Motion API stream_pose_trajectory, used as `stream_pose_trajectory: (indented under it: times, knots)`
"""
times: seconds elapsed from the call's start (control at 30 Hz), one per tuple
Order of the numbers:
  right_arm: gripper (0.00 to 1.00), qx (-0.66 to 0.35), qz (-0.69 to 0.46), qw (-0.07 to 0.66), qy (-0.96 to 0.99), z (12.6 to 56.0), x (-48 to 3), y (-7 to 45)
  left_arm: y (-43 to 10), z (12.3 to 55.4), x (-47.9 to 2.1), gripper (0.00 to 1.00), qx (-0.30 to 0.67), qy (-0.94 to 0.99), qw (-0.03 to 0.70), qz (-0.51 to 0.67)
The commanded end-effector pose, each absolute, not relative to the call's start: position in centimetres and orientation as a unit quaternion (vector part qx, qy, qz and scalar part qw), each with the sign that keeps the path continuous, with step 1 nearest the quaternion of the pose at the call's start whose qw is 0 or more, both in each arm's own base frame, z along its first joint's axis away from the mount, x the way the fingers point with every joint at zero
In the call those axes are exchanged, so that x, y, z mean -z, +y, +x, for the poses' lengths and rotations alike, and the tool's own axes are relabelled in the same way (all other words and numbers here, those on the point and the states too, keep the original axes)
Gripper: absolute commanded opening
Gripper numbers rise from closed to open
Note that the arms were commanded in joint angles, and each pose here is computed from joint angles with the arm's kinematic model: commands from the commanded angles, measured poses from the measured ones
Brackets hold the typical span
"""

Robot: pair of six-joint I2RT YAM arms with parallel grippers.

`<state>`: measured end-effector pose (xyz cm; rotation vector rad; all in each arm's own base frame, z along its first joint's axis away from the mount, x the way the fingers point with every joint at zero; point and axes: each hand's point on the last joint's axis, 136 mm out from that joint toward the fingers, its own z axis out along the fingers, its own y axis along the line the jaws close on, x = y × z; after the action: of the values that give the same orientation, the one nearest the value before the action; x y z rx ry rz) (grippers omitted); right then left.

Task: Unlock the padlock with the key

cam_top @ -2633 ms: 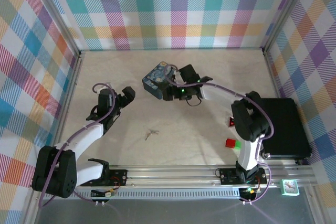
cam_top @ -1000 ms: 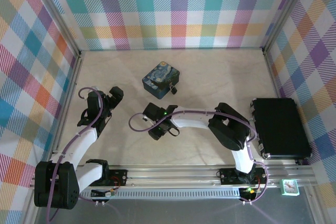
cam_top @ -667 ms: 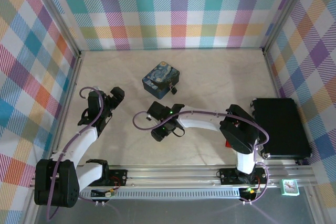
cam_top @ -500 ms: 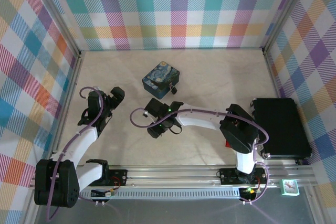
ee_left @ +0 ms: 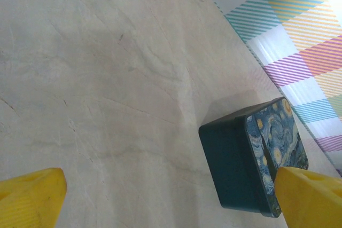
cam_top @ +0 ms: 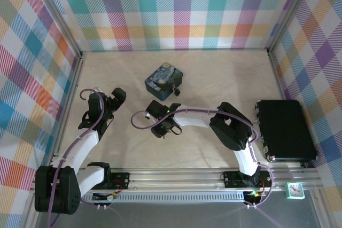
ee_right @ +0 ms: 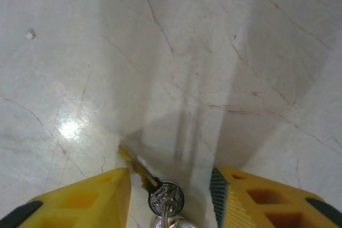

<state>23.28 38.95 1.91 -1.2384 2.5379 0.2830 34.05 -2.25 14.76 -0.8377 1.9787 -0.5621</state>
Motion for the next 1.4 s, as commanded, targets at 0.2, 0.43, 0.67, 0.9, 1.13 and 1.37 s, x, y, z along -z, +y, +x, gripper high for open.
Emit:
stream_pose_trajectory:
  times: [0.2, 0.43, 0.67, 0.9, 1.13, 1.37]
  knots:
    - [0.38, -0.069, -0.401, 0.082, 0.91, 20.1, 1.9, 34.4, -2.5, 34.8, -15.8, 1.0, 0.244, 0.79, 0.45, -0.337]
    - [0.16, -0.079, -0.373, 0.076, 0.921, 19.4, 2.5, 33.7, -3.1, 35.1, -15.5, 1.0, 0.267, 0.785, 0.439, -0.345]
    - [0.0, -0.116, -0.336, 0.104, 0.929, 21.0, 0.2, 34.5, -5.7, 35.1, -15.1, 1.0, 0.328, 0.775, 0.41, -0.352]
    - [0.0, -0.227, -0.278, 0.11, 0.927, 22.7, -3.9, 35.0, -10.6, 34.7, -14.4, 0.98, 0.394, 0.776, 0.361, -0.335]
    - [0.0, -0.307, -0.213, 0.134, 0.918, 24.7, -7.4, 33.8, -16.6, 33.9, -13.5, 0.95, 0.437, 0.782, 0.318, -0.309]
    - [0.0, -0.332, -0.173, 0.152, 0.915, 26.0, -8.8, 32.7, -20.7, 33.9, -12.3, 0.9, 0.468, 0.777, 0.29, -0.305]
